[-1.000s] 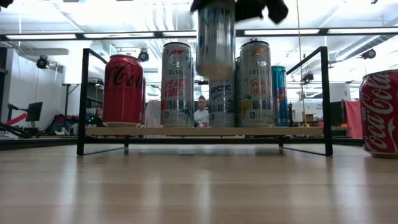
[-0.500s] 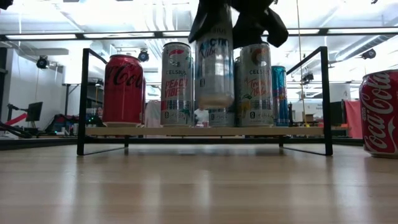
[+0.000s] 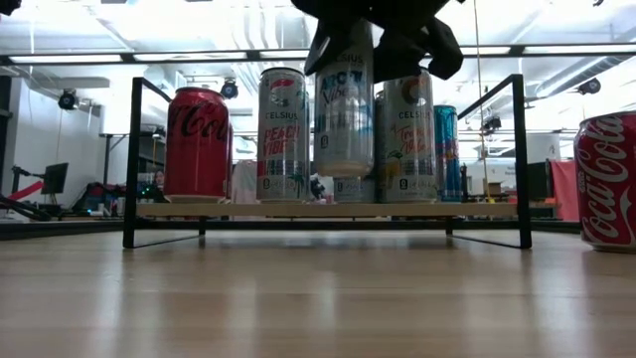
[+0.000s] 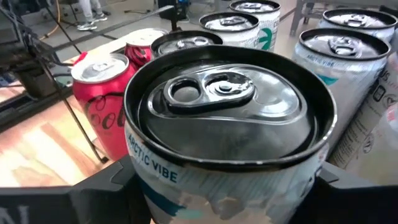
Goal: Place canned beverage on shelf
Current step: Put the white and blue soda can on the shelf aligned with the other white and blue soda can
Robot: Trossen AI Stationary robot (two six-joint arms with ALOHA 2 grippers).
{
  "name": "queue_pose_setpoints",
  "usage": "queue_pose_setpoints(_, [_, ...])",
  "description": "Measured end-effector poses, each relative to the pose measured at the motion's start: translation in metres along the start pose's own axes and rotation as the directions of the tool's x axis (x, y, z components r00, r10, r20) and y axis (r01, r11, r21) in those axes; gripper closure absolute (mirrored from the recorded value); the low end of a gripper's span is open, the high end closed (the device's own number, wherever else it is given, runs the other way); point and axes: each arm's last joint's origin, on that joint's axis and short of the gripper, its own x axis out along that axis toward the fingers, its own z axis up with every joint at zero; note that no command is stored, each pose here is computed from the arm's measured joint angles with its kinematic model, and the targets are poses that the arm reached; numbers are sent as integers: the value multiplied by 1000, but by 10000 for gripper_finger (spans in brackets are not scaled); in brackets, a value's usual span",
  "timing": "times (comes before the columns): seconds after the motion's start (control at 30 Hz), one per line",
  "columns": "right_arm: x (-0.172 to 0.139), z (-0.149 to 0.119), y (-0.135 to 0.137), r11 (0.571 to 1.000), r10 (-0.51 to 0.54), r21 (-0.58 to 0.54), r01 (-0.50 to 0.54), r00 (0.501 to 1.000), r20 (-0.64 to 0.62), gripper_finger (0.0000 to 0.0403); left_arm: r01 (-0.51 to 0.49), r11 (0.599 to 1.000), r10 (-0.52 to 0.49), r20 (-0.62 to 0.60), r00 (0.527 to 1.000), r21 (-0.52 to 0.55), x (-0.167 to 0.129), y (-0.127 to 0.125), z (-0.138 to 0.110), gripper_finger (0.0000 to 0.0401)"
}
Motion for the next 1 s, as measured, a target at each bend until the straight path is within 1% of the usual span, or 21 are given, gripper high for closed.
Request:
queue_pose_setpoints(0.17, [4,-8,1,1000,-12,-23,12,1000,-3,167,0,1000,0,0,1000,1,0,0,0,90])
queue_pose_setpoints(0.6, [4,-6,0,998,-46,-46,48,997,57,167,0,1000,0,-1,1000,1,0,0,0,90])
queue_pose_setpoints(0.77, [6,-6,-3,996,-60,-62,64,997,55,167,1,1000,-1,-1,1000,2,0,0,0,90])
queue_pose_setpoints(1.0, [11,-6,-5,995,-74,-56,77,996,54,167,1,1000,-1,-1,1000,2,0,0,0,90])
